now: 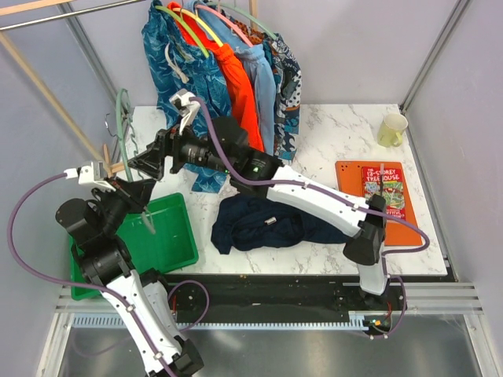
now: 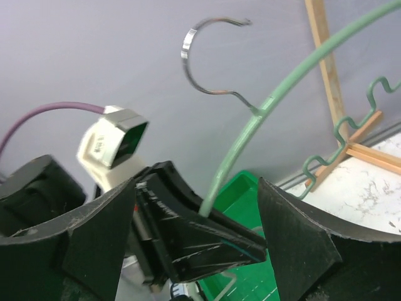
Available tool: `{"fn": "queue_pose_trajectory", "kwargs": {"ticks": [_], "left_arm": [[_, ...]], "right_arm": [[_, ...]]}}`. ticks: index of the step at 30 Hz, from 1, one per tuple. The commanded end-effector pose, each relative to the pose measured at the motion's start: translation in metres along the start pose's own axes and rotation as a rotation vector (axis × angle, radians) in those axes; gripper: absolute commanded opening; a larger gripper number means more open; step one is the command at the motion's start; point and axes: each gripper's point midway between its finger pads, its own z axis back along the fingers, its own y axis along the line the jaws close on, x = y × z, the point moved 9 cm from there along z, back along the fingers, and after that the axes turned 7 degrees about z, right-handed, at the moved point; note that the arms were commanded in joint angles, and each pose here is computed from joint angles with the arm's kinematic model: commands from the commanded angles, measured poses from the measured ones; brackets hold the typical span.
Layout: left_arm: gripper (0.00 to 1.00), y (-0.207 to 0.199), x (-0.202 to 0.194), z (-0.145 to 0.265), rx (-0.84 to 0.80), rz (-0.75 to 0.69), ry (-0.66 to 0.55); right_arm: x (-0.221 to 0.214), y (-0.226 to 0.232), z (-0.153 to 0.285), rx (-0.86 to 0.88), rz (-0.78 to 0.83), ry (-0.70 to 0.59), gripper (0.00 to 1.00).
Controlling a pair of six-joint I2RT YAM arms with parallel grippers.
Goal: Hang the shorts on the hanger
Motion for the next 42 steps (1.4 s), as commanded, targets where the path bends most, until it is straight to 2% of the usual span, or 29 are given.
{"fn": "queue_pose_trajectory", "kwargs": {"ticks": [1,12,24,26,27,29,30,31,34,35,36,37,38,40,42], "left_arm": [[0.02,-0.022,0.01,0.008,-0.069,-0.032,-0.033],[0.02,-0.024,-0.001,0.013,-0.105,-0.088,-0.003],[0.02,-0.033,-0.001,0.019,-0.15,-0.151,0.001],[0.02,-0.034,0.0,0.019,-0.158,-0.166,0.001],[0.02,-0.034,0.0,0.019,-0.16,-0.168,0.004],[0.02,-0.035,-0.001,0.02,-0.179,-0.183,0.01],[0.04,-0.035,-0.002,0.02,-0.188,-0.188,0.018],[0.22,-0.039,-0.002,0.021,-0.213,-0.201,0.03],[0.5,-0.043,0.002,0.023,-0.233,-0.245,0.029],[0.65,-0.043,0.002,0.024,-0.235,-0.266,0.03],[0.72,-0.044,0.003,0.024,-0.232,-0.278,0.028],[0.84,-0.043,0.005,0.024,-0.223,-0.286,0.025],[0.87,-0.042,0.005,0.023,-0.21,-0.294,0.026],[0.93,-0.041,0.004,0.023,-0.218,-0.29,0.038],[0.96,-0.04,0.002,0.022,-0.25,-0.293,0.056]], "right_arm": [[0.016,0.01,-0.012,-0.01,-0.025,-0.113,0.83],[-0.007,0.01,-0.026,0.013,-0.122,-0.091,0.77],[-0.02,0.007,-0.038,0.0,-0.169,-0.091,0.64],[-0.02,0.005,-0.039,-0.005,-0.17,-0.095,0.53],[-0.019,0.005,-0.039,-0.002,-0.169,-0.097,0.39],[-0.016,0.006,-0.04,0.007,-0.169,-0.104,0.24],[-0.014,0.007,-0.039,0.016,-0.167,-0.109,0.09],[-0.013,0.009,-0.038,0.043,-0.163,-0.105,0.02],[0.0,0.011,-0.029,0.079,-0.16,-0.12,0.0],[0.005,0.009,-0.025,0.097,-0.153,-0.121,0.0],[0.012,0.009,-0.015,0.105,-0.149,-0.123,0.0],[0.02,-0.001,-0.008,0.092,-0.148,-0.128,0.0],[0.015,-0.008,-0.001,0.104,-0.148,-0.094,0.0],[0.037,-0.019,0.024,0.106,-0.122,-0.109,0.0],[0.041,-0.023,0.052,0.123,-0.113,-0.074,0.0]]}}
